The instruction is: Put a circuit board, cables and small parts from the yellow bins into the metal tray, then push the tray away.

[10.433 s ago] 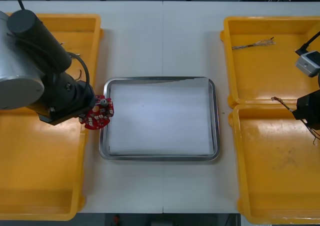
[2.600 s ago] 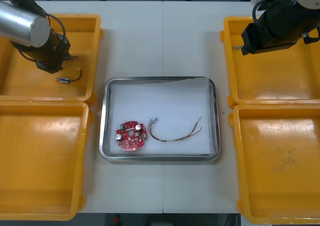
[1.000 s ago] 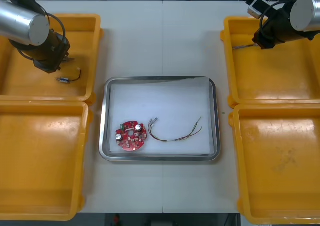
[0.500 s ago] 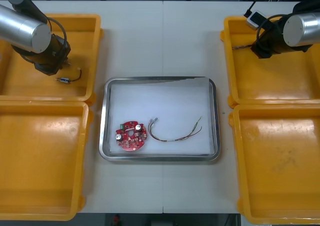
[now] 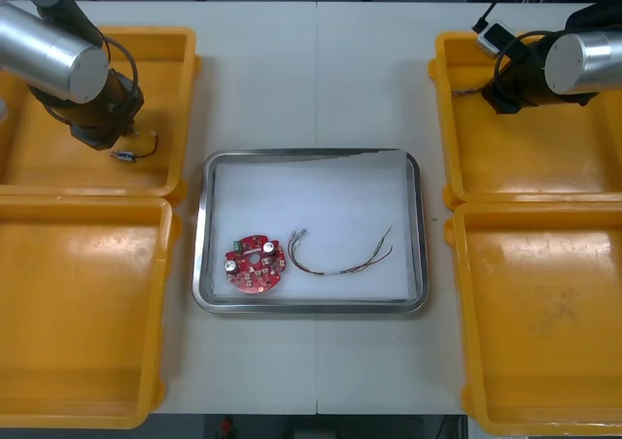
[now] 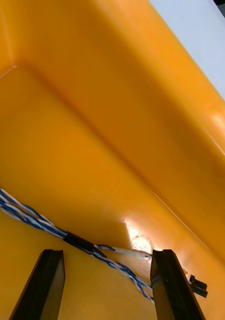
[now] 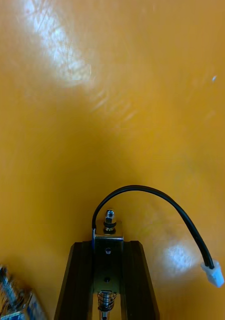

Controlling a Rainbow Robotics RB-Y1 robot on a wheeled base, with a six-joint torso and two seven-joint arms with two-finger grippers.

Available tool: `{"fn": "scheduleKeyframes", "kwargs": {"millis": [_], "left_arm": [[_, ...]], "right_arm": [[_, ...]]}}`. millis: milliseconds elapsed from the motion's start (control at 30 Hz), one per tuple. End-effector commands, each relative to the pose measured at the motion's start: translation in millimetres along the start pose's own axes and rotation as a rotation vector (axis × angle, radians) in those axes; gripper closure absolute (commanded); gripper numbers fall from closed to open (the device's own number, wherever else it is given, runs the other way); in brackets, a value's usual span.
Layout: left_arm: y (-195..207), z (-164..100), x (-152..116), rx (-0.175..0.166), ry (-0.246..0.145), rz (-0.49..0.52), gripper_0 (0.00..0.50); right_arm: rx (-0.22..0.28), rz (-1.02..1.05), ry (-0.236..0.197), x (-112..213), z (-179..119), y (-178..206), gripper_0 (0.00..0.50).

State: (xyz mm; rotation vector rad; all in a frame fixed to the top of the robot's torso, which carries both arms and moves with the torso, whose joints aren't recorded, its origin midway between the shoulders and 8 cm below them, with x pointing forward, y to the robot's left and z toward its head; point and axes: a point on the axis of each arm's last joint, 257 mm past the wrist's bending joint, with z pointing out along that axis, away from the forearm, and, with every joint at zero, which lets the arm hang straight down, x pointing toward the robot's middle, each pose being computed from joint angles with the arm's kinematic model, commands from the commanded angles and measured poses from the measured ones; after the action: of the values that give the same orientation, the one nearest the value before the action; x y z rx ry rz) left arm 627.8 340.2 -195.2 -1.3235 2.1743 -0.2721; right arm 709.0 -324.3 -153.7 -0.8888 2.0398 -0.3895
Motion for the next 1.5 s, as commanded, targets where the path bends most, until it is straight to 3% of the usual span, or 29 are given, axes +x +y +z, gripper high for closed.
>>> {"fn": "scheduleKeyframes", "kwargs": {"millis": [33,233,400,433,467,500,533,567,700,833,1033,1167,1433,1500], "left_arm": [[-11,-33,-11,0.018,0.011,0.062,0.500],[-23,-72,-17,0.025,0.019,0.072,0.500],[-20,-98,-20,-0.005,0.018,0.085,0.500],[-19,-101,-20,-0.011,0.018,0.089,0.500],[-16,-108,-18,-0.025,0.021,0.101,0.500],[-14,-114,-14,-0.039,0.025,0.112,0.500],[-12,-117,-12,-0.047,0.028,0.116,0.500],[-11,-123,-7,-0.056,0.036,0.128,0.500],[-5,-138,10,-0.077,0.077,0.152,0.500],[-9,-151,29,-0.068,0.115,0.123,0.500],[-15,-161,58,-0.051,0.151,0.058,0.500],[-15,-158,87,-0.054,0.149,0.018,0.500],[-19,-147,130,-0.041,0.173,-0.040,0.500],[-19,-142,139,-0.043,0.177,-0.046,0.500]], "right_arm": [[0.006,0.002,-0.066,-42,-6,-4,0.000],[-0.006,0.043,-0.073,-43,-5,-1,0.000],[-0.004,0.085,-0.071,-36,0,1,0.000],[-0.004,0.087,-0.072,-36,1,1,0.049],[-0.001,0.091,-0.071,-35,1,0,0.190],[-0.002,0.093,-0.071,-35,1,0,0.365],[-0.002,0.095,-0.070,-34,1,0,0.456],[-0.003,0.100,-0.068,-33,1,0,0.500],[-0.013,0.120,-0.070,-34,1,2,0.500],[-0.035,0.119,-0.046,-28,0,5,0.500],[-0.056,0.099,-0.015,-27,-11,-3,0.500],[-0.074,0.097,0.004,-28,-22,-10,0.500],[-0.080,0.182,-0.040,-45,-36,-28,0.500],[-0.072,0.206,-0.056,-48,-39,-34,0.433]]}}
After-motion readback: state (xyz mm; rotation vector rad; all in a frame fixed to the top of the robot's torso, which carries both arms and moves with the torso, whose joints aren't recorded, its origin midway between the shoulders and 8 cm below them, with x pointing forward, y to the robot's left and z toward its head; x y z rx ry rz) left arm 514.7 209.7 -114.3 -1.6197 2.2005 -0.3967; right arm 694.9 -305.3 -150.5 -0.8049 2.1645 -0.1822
